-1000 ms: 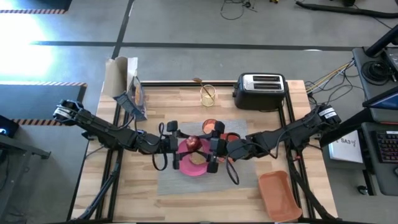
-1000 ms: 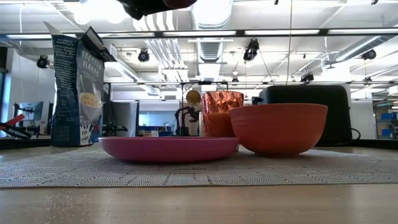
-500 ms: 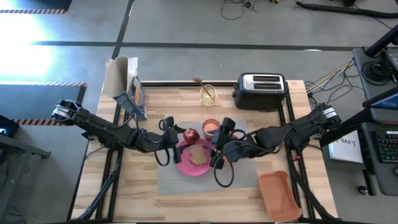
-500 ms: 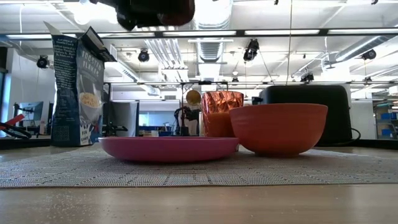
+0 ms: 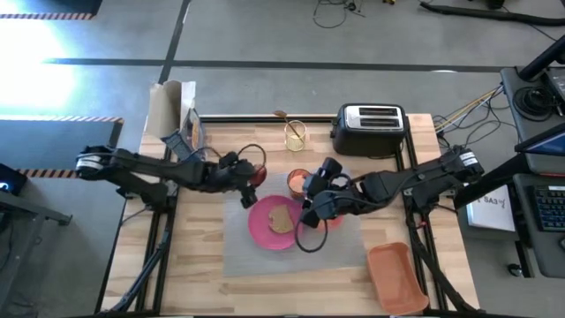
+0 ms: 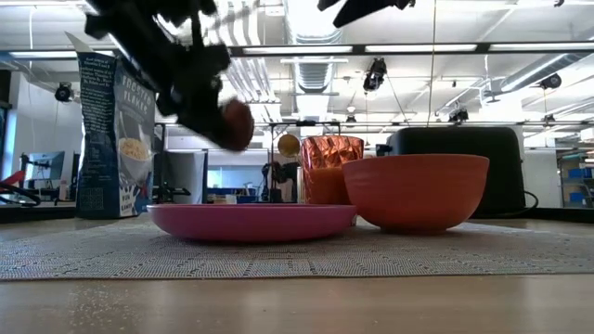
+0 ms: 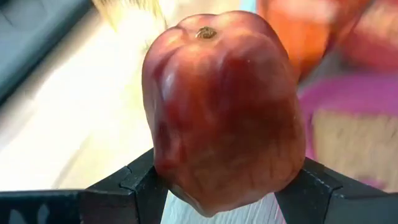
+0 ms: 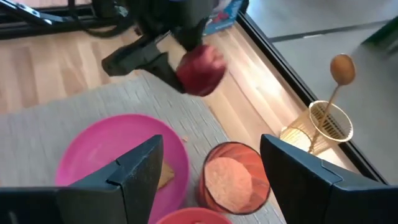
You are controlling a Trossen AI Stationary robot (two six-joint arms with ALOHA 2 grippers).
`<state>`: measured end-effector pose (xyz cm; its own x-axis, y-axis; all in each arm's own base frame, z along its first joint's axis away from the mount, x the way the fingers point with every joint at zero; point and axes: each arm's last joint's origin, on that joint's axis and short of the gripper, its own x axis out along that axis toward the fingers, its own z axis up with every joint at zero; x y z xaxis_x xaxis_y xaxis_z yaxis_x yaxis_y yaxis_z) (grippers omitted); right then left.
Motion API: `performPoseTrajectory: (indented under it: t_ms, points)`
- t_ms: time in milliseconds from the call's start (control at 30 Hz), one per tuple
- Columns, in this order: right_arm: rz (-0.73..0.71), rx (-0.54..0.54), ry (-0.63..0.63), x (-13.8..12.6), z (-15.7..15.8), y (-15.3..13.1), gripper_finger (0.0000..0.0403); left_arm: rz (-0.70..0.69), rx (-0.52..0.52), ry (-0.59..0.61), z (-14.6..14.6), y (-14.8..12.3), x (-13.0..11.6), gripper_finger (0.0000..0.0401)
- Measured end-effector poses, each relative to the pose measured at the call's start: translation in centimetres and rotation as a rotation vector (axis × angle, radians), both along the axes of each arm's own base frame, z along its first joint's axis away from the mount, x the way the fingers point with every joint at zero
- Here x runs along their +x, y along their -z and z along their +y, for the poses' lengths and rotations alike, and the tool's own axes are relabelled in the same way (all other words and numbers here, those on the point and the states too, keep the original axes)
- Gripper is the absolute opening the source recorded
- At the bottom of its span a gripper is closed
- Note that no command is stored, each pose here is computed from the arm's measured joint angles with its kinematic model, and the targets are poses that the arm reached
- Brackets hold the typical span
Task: Arrange a breakfast setting
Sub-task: Put the red apple on the gray table mat to the top left of the pink plate
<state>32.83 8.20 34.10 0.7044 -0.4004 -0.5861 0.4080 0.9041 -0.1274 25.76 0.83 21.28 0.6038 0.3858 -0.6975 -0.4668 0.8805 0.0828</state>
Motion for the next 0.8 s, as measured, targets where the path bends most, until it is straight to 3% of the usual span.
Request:
performPoseTrajectory:
  t_ms: [333, 500, 800]
  points:
    - [0.017, -0.002, 0.013, 0.0, -0.4, 0.4, 0.0254, 0.454, -0.149, 0.037, 0.5, 4.7, -1.7, 0.0222]
    - [0.024, -0.004, 0.015, -0.1, -0.4, 0.4, 0.0254, 0.495, -0.21, 0.082, 0.3, 5.8, -1.3, 0.0222]
    - [0.037, -0.008, 0.016, -0.1, -0.5, 0.7, 0.0251, 0.43, -0.192, 0.116, 0.3, 6.1, -0.1, 0.0228]
